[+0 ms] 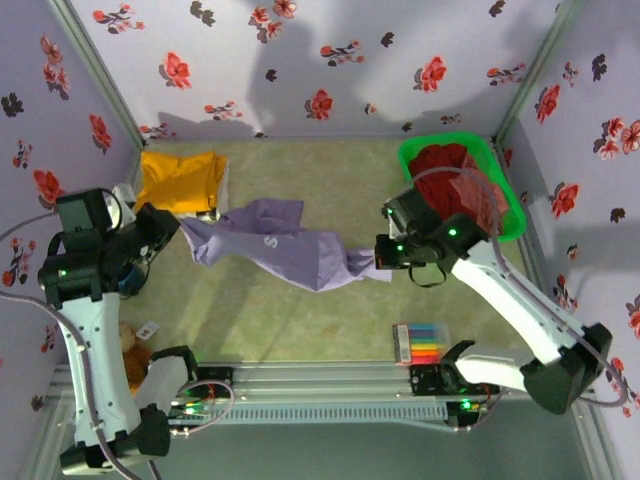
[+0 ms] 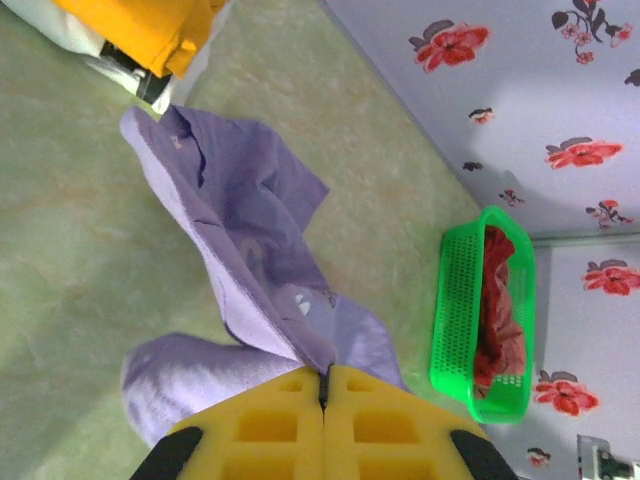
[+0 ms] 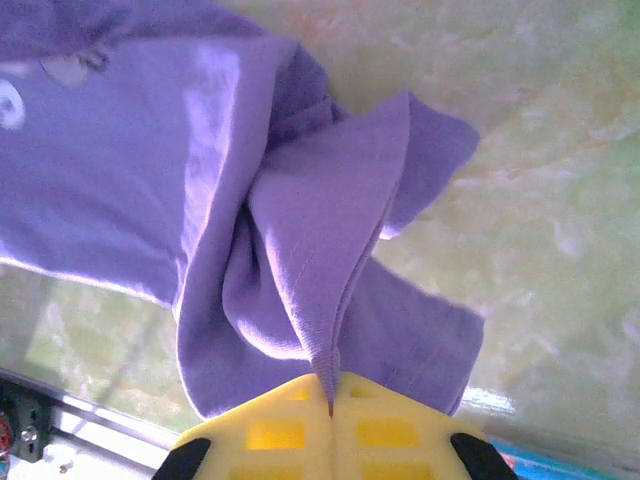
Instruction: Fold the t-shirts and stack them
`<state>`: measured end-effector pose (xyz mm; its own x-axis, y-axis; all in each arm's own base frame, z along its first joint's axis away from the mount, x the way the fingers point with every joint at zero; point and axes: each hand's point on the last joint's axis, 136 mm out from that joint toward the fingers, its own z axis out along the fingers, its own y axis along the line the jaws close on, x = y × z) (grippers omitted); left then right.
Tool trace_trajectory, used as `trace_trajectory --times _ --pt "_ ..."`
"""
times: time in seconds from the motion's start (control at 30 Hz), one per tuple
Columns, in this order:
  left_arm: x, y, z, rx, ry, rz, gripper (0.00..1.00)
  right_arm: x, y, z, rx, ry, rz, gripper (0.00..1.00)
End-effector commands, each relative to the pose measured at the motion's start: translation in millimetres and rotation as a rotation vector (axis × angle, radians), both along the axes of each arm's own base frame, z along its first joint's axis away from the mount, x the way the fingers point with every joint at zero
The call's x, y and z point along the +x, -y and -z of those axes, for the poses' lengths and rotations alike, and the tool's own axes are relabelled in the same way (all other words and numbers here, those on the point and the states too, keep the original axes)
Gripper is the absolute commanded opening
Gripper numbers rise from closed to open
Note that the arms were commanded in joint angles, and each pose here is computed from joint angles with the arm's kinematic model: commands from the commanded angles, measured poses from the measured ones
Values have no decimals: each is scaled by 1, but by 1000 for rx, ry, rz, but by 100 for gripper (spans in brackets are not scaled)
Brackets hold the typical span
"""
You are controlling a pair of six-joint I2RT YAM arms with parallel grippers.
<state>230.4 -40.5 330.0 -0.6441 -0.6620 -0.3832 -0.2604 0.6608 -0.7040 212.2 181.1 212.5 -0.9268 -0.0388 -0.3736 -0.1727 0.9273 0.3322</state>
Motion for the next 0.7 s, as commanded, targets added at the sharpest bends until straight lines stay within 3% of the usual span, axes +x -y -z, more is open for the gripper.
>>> trace_trajectory --times 0.0,0.07,0.2,0.27,0.4,0.5,0.67 --pt "11 3 16 -10 -87 66 0 12 18 -8 -46 3 74 0" --pt "35 -3 30 0 -135 82 0 41 34 3 -77 -36 145 0" --pt "77 -13 64 -2 -228 96 0 98 42 35 8 -168 230 0" --pt "89 -21 85 16 -276 87 0 117 34 46 30 -210 214 7" --pt "99 -33 113 39 -320 70 0 126 20 48 66 -249 176 23" --pt "99 -36 129 40 -353 81 0 123 26 47 51 -229 178 41" --pt "94 -52 147 23 -386 50 0 112 33 57 15 -255 159 43"
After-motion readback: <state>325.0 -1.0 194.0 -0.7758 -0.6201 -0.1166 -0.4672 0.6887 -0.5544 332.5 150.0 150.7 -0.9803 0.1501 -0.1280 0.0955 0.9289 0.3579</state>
